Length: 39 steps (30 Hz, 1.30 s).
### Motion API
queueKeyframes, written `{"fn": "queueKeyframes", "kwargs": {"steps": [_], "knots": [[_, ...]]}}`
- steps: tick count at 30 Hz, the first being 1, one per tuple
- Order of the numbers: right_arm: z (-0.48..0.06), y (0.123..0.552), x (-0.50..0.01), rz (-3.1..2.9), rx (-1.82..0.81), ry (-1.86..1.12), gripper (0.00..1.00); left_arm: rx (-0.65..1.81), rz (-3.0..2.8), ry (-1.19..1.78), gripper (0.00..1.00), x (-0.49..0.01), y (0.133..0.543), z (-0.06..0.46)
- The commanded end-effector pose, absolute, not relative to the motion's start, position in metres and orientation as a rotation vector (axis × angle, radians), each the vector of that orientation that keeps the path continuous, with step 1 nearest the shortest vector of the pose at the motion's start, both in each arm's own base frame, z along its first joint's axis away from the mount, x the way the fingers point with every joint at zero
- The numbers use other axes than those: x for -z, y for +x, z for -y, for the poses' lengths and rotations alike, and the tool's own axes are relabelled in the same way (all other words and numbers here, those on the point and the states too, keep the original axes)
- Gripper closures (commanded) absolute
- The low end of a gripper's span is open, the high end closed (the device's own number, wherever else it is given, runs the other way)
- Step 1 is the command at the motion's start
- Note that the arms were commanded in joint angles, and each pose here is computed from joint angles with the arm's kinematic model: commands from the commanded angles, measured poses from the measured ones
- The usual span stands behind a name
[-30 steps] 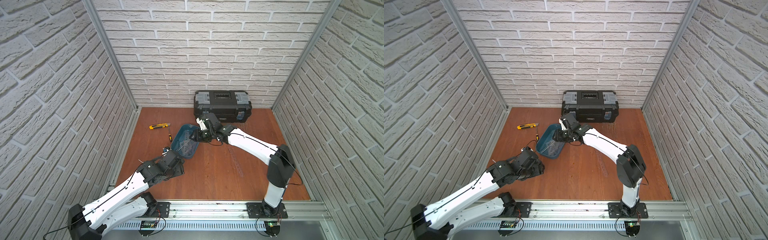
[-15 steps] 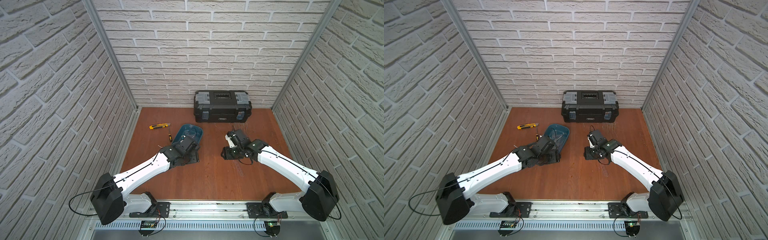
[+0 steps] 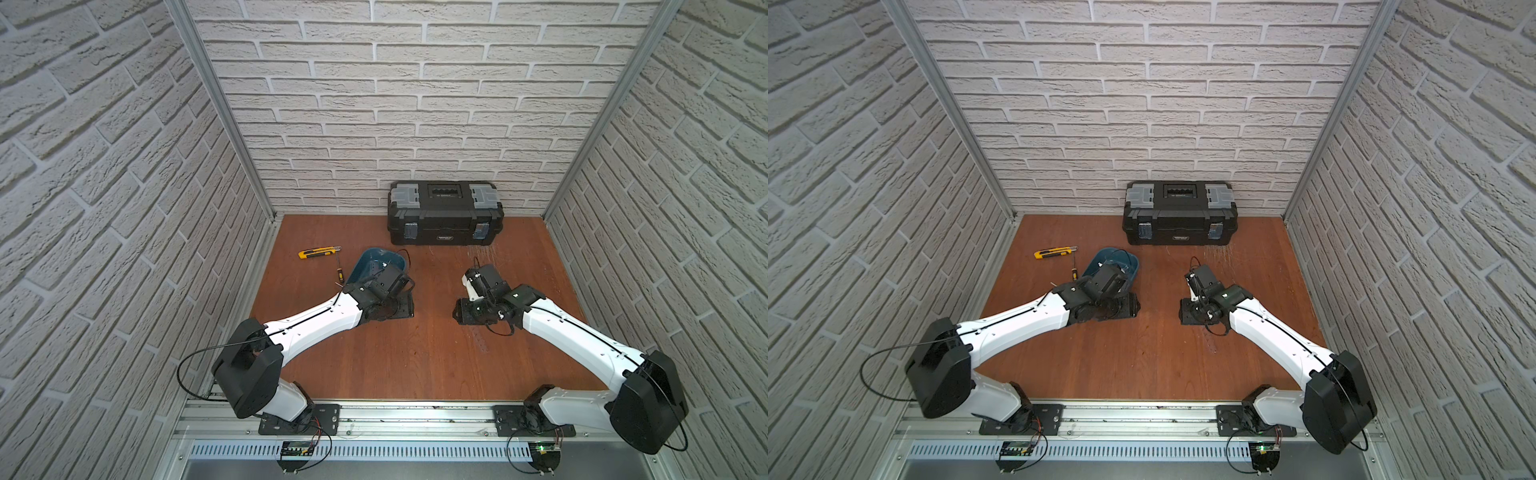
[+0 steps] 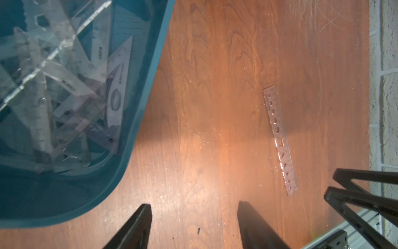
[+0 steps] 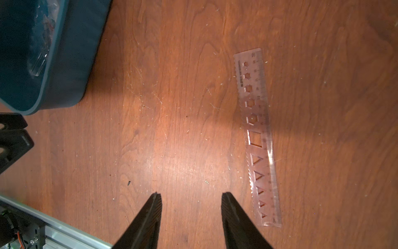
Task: Put the scattered rulers into the storage box
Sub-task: Move the ruler to the center of the board.
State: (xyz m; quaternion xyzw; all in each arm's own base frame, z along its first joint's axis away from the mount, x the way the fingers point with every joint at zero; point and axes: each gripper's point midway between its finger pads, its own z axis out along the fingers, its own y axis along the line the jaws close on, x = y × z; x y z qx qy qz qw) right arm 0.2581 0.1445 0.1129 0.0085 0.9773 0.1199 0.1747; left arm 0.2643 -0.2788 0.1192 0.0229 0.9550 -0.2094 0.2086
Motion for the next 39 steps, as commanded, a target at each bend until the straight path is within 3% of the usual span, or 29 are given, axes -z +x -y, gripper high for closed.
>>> {"fn": "queueKeyframes", "kwargs": {"steps": [1,18,39], "knots": [[-0.135,0.253,-0.106,-2.785,-0.301,0.048,0.5,0.647,-2.581,0.119,0.33,-0.133,0.276,0.297],[-0.118,0.265,-0.071,-2.854,-0.122,0.097,0.47,0.606,-2.517,0.175,0.33,-0.138,0.282,0.301],[-0.107,0.287,-0.035,-2.908,-0.174,0.19,0.47,0.622,-2.568,0.156,0.33,-0.12,0.277,0.302]]}}
